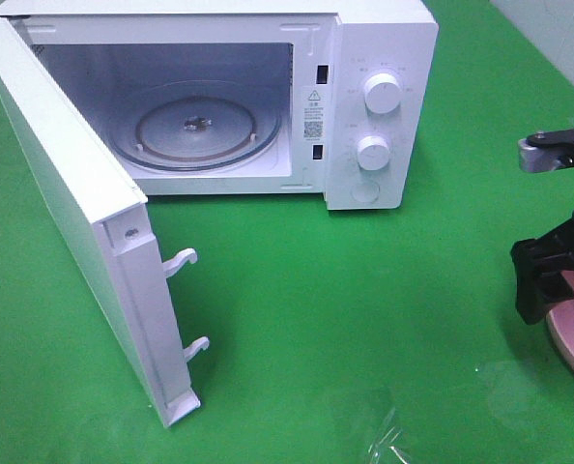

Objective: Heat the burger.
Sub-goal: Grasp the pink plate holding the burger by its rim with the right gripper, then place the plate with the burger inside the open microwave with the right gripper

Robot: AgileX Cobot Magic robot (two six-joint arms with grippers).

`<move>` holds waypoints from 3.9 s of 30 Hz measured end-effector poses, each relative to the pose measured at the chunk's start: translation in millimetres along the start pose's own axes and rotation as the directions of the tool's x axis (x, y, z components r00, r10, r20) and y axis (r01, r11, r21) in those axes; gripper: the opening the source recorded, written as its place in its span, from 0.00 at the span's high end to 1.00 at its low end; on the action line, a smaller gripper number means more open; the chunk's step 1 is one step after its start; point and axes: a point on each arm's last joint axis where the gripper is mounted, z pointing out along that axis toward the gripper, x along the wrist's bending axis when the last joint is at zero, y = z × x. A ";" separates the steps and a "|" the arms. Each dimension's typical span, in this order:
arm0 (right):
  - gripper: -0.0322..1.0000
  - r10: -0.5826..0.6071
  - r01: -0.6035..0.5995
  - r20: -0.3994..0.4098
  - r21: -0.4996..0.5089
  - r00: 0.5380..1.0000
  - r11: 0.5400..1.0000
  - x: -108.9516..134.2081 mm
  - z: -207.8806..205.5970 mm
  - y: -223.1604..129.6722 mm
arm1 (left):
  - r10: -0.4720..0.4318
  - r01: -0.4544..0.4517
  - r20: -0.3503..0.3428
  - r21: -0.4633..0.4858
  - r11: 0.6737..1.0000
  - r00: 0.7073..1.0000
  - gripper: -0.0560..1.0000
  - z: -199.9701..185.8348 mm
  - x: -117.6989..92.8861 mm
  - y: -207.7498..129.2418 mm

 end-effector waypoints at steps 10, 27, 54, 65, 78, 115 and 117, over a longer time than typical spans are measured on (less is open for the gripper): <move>0.04 -0.002 0.002 0.005 0.041 1.000 0.999 -8.1 24.4 5.4 | 0.000 0.000 0.000 0.000 1.000 1.000 0.02 0.0 0.0 0.0; 0.06 -0.012 0.012 -0.002 0.081 1.000 0.997 -6.5 71.5 9.3 | 0.000 0.000 0.000 0.000 1.000 1.000 0.02 0.0 0.0 0.0; 0.80 0.038 -0.038 0.006 0.063 0.999 0.997 -5.6 85.6 -3.6 | 0.000 0.000 0.000 0.000 1.000 1.000 0.02 0.0 0.0 0.0; 0.87 0.056 -0.057 0.015 0.063 0.998 0.996 -5.6 84.2 -3.9 | 0.000 0.000 0.000 0.000 1.000 1.000 0.02 0.0 0.0 0.0; 0.92 0.054 -0.062 0.102 0.073 0.993 0.995 -0.1 82.9 -5.2 | 0.000 0.000 0.000 0.000 1.000 1.000 0.02 0.0 0.0 0.0; 0.95 0.019 -0.016 0.320 -0.013 0.947 1.000 48.0 48.4 -14.6 | 0.000 0.000 0.000 0.000 1.000 1.000 0.02 0.0 0.0 0.0; 0.95 0.017 -0.014 0.332 -0.014 0.943 1.000 48.6 44.7 -15.9 | 0.000 0.000 0.000 0.000 1.000 1.000 0.02 0.0 0.0 0.0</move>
